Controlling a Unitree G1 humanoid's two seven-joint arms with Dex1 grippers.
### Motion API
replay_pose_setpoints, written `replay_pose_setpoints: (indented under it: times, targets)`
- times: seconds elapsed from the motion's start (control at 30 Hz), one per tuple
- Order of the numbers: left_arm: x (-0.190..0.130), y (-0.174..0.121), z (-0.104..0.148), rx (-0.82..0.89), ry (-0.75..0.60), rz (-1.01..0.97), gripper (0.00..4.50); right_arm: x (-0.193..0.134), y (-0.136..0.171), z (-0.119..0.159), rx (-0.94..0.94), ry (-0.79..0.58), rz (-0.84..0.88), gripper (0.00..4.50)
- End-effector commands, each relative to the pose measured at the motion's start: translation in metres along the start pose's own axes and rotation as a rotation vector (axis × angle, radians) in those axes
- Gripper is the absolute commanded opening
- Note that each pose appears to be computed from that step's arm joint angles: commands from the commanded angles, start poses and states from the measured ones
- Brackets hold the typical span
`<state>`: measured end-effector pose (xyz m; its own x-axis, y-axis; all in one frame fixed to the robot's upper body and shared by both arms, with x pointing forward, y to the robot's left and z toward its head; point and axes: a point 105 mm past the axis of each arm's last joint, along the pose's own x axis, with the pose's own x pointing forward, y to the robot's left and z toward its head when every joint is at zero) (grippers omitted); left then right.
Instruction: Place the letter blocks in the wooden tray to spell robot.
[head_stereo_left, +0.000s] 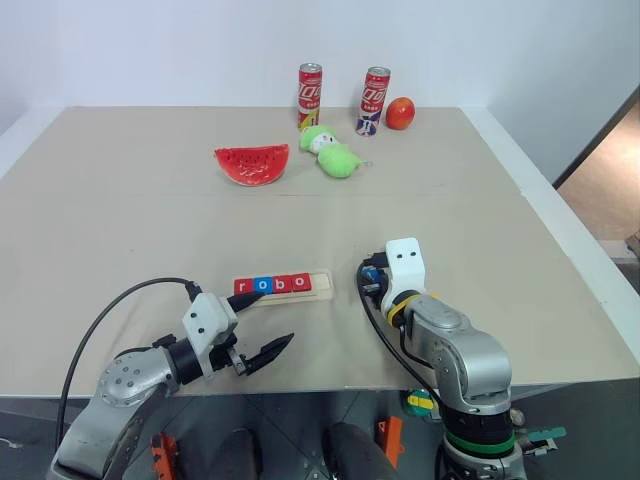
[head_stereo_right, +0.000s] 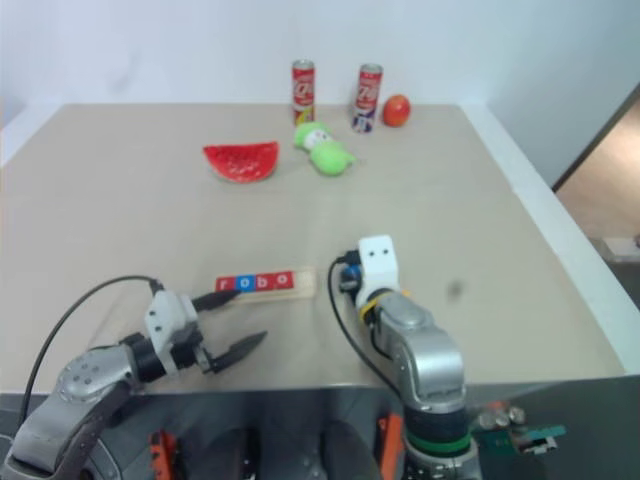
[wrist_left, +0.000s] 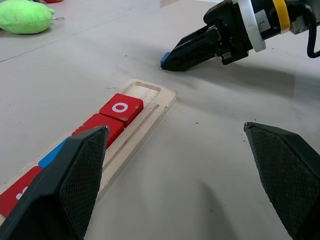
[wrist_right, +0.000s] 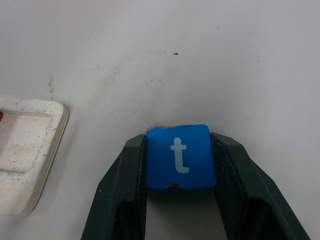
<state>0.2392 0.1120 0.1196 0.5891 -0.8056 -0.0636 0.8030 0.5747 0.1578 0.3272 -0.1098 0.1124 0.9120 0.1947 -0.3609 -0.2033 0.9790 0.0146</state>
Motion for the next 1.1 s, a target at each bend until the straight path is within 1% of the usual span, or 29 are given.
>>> replay_pose_setpoints:
  times: [0.03,0.2,0.33,0.47,0.57,0.87,1.03,1.1]
  targets:
    - [0.002,-0.006,0.007,0.02,-0.016,-0.032,4.5,-0.004,-0.011,0.026,0.069,-0.087,-0.084,1.22]
    - [0.003,-0.006,0.006,0.02,-0.008,-0.05,4.5,0.001,-0.019,0.037,0.176,-0.107,-0.177,1.22]
    - [0.004,-0.006,0.005,0.021,-0.006,-0.053,4.5,0.005,-0.013,0.037,0.208,-0.101,-0.2,1.22]
    - [0.005,-0.006,0.005,0.018,-0.003,-0.055,4.5,0.011,-0.003,0.039,0.22,-0.091,-0.176,1.22]
    - [0.006,-0.008,0.004,0.015,-0.003,-0.057,4.5,0.018,0.01,0.04,0.198,-0.069,-0.117,1.22]
    - [0.005,-0.008,0.001,0.01,0.0,-0.04,4.5,0.025,0.027,0.034,0.179,-0.026,-0.034,1.22]
    - [0.004,-0.008,0.0,0.008,0.002,-0.032,4.5,0.026,0.035,0.032,0.199,-0.012,0.01,1.22]
    - [0.004,-0.008,-0.001,0.007,0.004,-0.026,4.5,0.025,0.039,0.036,0.205,-0.018,0.036,2.29]
